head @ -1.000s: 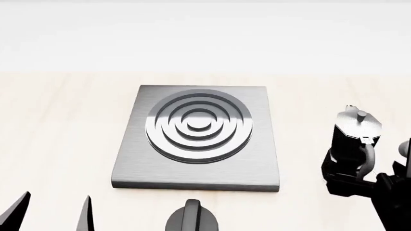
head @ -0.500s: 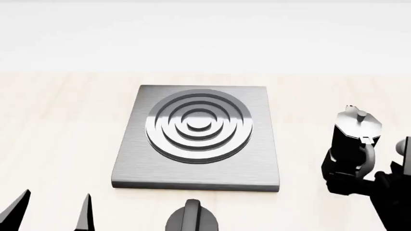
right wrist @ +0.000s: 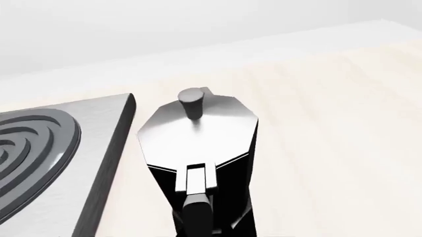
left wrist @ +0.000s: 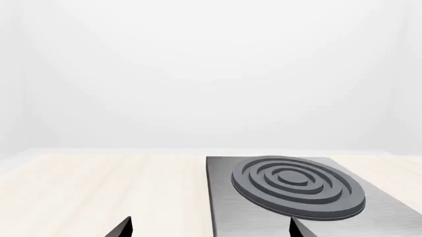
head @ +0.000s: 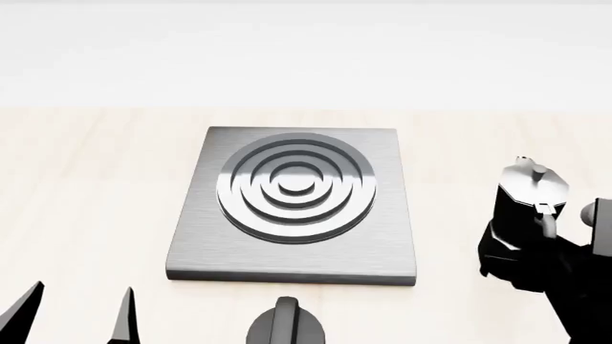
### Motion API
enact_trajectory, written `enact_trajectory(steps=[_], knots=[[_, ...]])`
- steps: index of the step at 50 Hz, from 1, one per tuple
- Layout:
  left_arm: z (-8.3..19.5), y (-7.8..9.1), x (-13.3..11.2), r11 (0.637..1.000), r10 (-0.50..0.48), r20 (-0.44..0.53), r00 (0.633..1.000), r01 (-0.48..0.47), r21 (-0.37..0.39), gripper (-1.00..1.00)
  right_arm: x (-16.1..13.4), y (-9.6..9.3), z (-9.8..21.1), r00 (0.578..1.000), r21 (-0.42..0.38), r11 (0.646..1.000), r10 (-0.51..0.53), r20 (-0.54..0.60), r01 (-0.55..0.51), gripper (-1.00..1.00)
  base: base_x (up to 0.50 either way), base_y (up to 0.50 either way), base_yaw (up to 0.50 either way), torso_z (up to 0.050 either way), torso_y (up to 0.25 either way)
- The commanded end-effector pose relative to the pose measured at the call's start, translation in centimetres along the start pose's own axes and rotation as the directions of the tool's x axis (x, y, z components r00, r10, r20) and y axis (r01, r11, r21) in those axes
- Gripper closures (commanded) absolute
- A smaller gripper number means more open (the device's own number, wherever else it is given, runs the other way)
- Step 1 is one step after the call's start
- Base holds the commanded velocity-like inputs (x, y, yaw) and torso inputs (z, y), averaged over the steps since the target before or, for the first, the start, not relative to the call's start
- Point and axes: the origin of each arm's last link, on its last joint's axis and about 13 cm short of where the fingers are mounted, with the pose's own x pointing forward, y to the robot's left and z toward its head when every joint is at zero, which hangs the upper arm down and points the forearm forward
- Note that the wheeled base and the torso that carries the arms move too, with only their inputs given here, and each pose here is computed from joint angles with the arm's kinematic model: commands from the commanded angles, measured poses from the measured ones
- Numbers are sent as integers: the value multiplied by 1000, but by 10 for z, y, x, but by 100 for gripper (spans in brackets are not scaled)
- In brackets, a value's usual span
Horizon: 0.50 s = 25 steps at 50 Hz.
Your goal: Put the moka pot on the stove.
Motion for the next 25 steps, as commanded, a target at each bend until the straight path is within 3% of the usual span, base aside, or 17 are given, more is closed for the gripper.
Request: enact_trajectory(steps=[1, 7, 10, 14, 15, 18, 19, 21, 25], knots=[[0, 1, 0, 1000, 2, 0, 1000, -2, -2, -100, 0, 4, 2, 999, -9, 999, 37, -2, -37, 100, 0, 0, 0, 0, 15], [0, 1, 0, 1000, 2, -1, 1000, -2, -2, -100, 0, 4, -2, 999, -12, 999, 39, -19, -40, 100, 0, 0, 0, 0, 0], [0, 1, 0, 1000, 4, 0, 1000, -4, -2, -100, 0, 6, -1, 1000, -72, 997, 23, -16, -25, 100, 0, 0, 1, 0, 0], [0, 1, 0, 1000, 3, 2, 1000, -3, -2, -100, -2, 15, 18, 995, -151, 988, -11, 96, 25, 100, 0, 0, 0, 0, 0], [1, 1, 0, 1000, 2, 2, 1000, -2, -3, -100, -4, 20, 30, 987, -222, 973, -31, 155, 65, 100, 0, 0, 3, 0, 0], [1, 1, 1, 1000, 1, 4, 1000, -1, -3, -100, -6, 29, 46, 974, -186, 982, 9, 227, 35, 100, 0, 0, 0, 0, 0], [2, 1, 1, 1000, 2, 5, 1000, -2, -4, -100, -6, 35, 53, 965, -254, 964, -6, 260, 75, 100, 0, 0, 0, 0, 0], [2, 1, 1, 1000, 3, 6, 1000, -3, -4, -100, -6, 41, 64, 958, -306, 948, 3, 287, 89, 100, 0, 0, 0, 0, 0], [2, 1, 3, 1000, 4, 7, 1000, -4, -5, -100, -8, 50, 75, 946, -301, 952, 39, 323, 63, 100, 0, 0, 1, 0, 0]])
